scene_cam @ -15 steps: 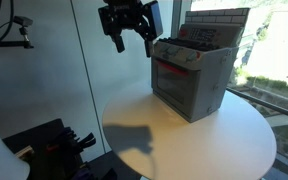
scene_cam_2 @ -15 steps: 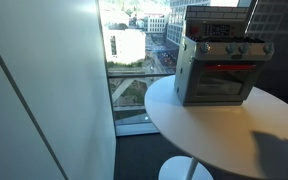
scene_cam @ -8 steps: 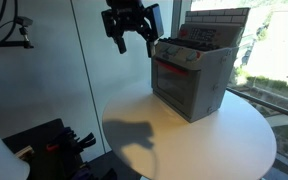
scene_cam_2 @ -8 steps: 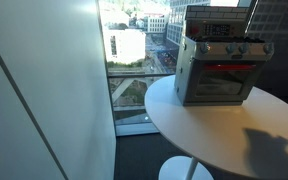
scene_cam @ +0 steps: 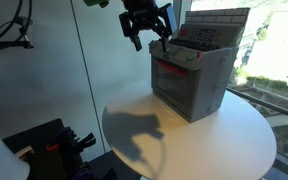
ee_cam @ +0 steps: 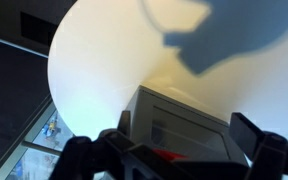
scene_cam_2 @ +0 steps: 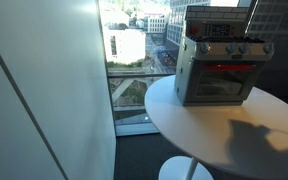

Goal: Turn the knob on the far right to the right

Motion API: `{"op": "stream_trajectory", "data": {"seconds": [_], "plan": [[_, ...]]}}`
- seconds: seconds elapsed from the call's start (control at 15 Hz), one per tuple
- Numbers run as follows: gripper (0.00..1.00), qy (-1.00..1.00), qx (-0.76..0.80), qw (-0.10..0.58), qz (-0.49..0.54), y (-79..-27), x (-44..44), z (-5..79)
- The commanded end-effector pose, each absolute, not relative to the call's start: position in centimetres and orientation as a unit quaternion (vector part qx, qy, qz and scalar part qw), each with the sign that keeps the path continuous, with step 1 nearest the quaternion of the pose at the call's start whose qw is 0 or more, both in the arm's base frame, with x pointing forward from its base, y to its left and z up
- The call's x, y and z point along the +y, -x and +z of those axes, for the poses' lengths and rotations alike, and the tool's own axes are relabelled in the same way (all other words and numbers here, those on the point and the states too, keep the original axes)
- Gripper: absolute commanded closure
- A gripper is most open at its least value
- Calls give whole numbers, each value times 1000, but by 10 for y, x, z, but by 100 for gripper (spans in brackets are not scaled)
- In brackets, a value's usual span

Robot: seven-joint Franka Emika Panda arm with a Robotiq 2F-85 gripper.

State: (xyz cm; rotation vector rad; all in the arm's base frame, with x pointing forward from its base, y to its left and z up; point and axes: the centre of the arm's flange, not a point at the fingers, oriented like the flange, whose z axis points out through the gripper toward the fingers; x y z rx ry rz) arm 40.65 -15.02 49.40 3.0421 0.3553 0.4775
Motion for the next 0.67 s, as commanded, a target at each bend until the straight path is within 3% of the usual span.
{"op": "stream_trajectory", "data": {"seconds": [0.0, 0.6], "plan": [[0, -980, 84, 24, 179, -436, -147, 500], [0, -968, -4, 16, 252, -478, -143, 488]]}}
